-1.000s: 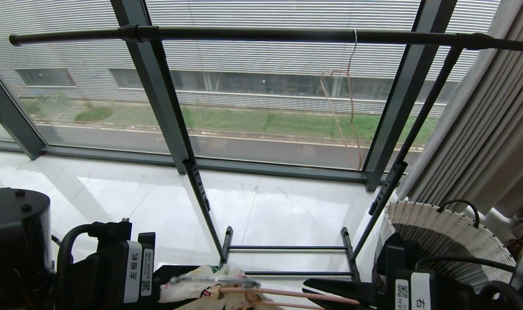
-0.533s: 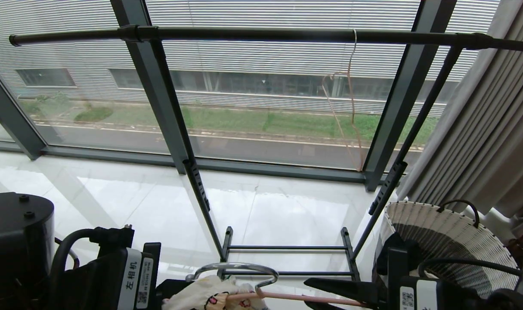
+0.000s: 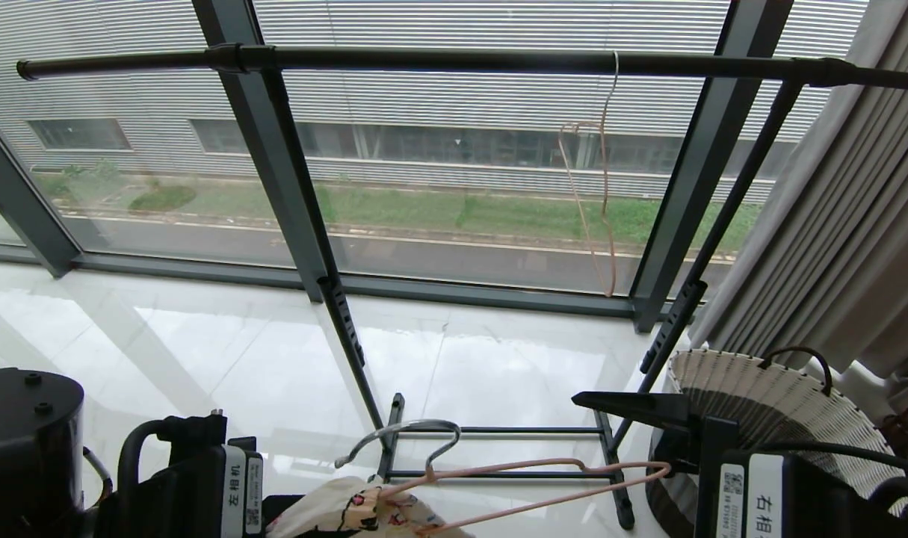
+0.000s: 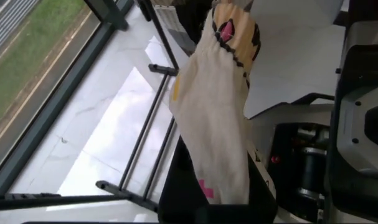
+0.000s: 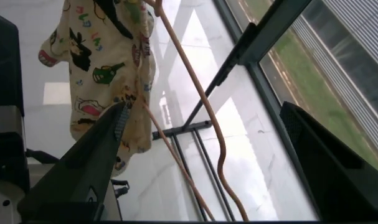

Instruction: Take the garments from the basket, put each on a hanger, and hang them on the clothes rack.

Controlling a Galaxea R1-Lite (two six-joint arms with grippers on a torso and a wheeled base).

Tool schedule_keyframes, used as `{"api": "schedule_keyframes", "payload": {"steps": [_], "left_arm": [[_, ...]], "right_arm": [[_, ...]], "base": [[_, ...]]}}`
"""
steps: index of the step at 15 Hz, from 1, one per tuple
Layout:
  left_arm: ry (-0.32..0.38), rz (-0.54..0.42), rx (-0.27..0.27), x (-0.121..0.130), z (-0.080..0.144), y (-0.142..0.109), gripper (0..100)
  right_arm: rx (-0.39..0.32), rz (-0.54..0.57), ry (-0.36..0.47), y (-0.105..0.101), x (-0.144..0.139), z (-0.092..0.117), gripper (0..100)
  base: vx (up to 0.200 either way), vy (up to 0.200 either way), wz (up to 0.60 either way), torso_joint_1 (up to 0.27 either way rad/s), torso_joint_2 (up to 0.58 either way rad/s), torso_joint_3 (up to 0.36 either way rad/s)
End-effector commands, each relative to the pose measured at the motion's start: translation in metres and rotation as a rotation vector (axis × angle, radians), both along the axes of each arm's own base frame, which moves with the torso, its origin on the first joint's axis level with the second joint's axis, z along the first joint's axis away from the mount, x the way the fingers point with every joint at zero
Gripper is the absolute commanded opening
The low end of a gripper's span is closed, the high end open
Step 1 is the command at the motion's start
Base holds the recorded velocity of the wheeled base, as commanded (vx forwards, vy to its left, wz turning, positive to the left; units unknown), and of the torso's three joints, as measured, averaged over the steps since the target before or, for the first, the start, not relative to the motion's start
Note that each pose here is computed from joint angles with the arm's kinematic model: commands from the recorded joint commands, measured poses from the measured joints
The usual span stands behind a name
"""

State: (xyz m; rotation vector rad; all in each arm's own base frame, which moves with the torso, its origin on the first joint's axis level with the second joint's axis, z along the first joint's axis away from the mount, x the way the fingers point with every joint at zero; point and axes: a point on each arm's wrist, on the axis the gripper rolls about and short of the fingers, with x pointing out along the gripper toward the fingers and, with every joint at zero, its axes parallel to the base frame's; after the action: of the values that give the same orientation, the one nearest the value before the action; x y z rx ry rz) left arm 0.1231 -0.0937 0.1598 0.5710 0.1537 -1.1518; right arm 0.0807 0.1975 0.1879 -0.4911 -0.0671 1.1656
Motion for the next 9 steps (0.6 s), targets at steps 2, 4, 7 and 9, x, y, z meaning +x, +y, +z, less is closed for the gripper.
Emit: {"api": "schedule_keyframes", "payload": {"steps": [2, 4, 7, 9], "left_arm": [[-0.006, 0.164, -0.056, 0.026, 0.019, 0.012, 0], [0.000, 0.203, -0.146, 0.033, 0.042, 0.009, 0], [-0.029, 0.209, -0.176, 0.035, 0.054, 0.009, 0], [-0.058, 0.206, -0.172, 0.034, 0.057, 0.010, 0]], "right_arm": [[-0.034, 0.037, 0.013, 0.005, -0.006, -0.009, 100], [-0.087, 0.052, 0.039, 0.020, -0.005, -0.022, 100], [-0.044, 0.014, 0.098, 0.038, 0.005, -0.033, 100], [0.035, -0.099, 0.145, 0.051, 0.019, -0.038, 100]], "base": [[0.000, 0.000, 0.00, 0.000, 0.00, 0.000], [0.000, 0.000, 0.00, 0.000, 0.00, 0.000], [0.000, 0.000, 0.00, 0.000, 0.00, 0.000], [0.000, 0.000, 0.00, 0.000, 0.00, 0.000]]}}
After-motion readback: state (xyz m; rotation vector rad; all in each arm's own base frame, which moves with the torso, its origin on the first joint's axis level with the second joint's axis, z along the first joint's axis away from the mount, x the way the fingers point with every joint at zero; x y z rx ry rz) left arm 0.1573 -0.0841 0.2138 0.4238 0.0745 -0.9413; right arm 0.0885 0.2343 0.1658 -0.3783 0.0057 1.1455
